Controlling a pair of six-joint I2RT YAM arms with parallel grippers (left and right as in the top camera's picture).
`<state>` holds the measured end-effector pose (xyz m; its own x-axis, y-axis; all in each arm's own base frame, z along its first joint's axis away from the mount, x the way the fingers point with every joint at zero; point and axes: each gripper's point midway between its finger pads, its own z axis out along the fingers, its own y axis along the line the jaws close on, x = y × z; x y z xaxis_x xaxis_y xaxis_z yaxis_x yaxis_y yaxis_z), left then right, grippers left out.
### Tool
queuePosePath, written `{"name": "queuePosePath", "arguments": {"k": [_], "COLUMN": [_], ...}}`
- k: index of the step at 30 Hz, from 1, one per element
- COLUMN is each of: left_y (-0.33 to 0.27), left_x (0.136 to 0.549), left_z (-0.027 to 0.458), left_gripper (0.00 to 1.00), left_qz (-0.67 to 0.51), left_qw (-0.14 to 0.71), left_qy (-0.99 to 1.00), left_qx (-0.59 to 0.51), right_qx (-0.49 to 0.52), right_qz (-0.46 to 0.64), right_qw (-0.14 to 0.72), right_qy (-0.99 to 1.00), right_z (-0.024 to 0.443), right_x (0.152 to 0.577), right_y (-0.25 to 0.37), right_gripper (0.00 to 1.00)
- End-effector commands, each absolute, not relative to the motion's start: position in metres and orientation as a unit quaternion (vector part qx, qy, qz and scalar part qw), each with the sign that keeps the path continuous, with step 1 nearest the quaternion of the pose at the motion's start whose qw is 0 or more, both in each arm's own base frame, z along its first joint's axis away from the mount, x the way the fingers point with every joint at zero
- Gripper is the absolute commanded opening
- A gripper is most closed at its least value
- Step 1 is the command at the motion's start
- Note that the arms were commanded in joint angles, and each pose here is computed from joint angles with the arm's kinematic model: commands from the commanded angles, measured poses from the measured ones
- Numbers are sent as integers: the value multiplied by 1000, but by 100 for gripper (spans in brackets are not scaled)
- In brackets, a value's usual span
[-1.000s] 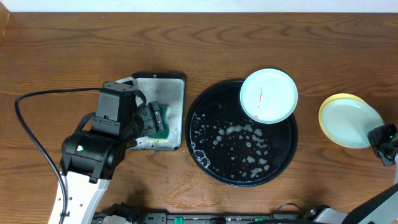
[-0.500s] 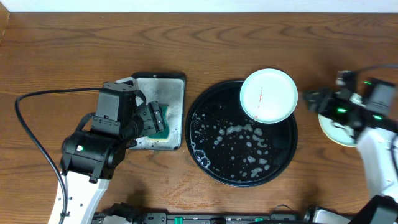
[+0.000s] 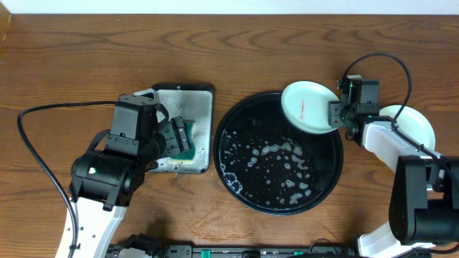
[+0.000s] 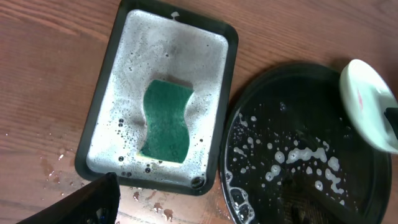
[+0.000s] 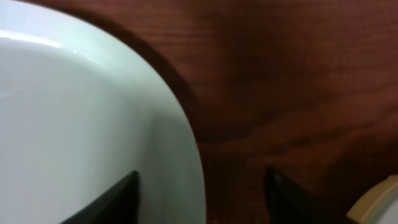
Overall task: Clean dirty plates on tray and stack at the side
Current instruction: 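Grasp the remaining pale green plate rim on the tray with the right gripper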
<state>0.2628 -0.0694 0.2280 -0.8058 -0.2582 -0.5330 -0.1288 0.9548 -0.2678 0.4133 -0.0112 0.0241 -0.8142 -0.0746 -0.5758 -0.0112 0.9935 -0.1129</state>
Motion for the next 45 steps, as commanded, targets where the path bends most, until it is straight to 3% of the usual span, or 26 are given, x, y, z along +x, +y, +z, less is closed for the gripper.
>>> {"name": "queuePosePath", "arguments": {"k": [1,3,5,13,21,22,24,26,28,31,37,42,45], "left_y": [-69,-69,-69,-69,-69,-69,-69,-69,-69,-69,-69,-69,-69], "left_x": [265,265,265,265,265,265,265,265,265,265,265,265,265], "left_z": [236,236,236,236,236,236,236,236,236,236,236,236,236], "left_gripper": [83,83,83,83,83,83,83,83,83,83,83,83,83], "left_qz": [-111,-111,-111,-111,-111,-111,-111,-111,-111,-111,-111,-111,-111], "left_qw": [303,303,303,303,303,303,303,303,303,303,303,303,303], "left_qy": [942,942,942,942,942,942,942,942,942,942,942,942,942], "left_qx": [-98,-98,-98,-98,-98,-98,-98,-98,-98,-98,-98,-98,-98], "right_qx": [-26,-34,-50,-72,-107,-98,-62,-3,61,127,117,116,103], "right_qz": [-60,-31,18,113,120,112,94,73,67,82,137,138,143], "right_qw": [307,303,304,298,195,195,204,209,204,184,164,171,188], "right_qy": [950,952,951,945,968,969,972,975,975,971,970,969,966], "right_z": [29,30,37,80,65,65,65,64,60,49,23,12,22], "right_x": [415,411,407,377,321,322,328,334,336,335,346,356,360], "right_y": [-16,-6,12,49,78,76,67,51,36,22,34,33,35], "right_gripper": [36,16,1,1,1,4,33,42,42,41,34,1,1]}}
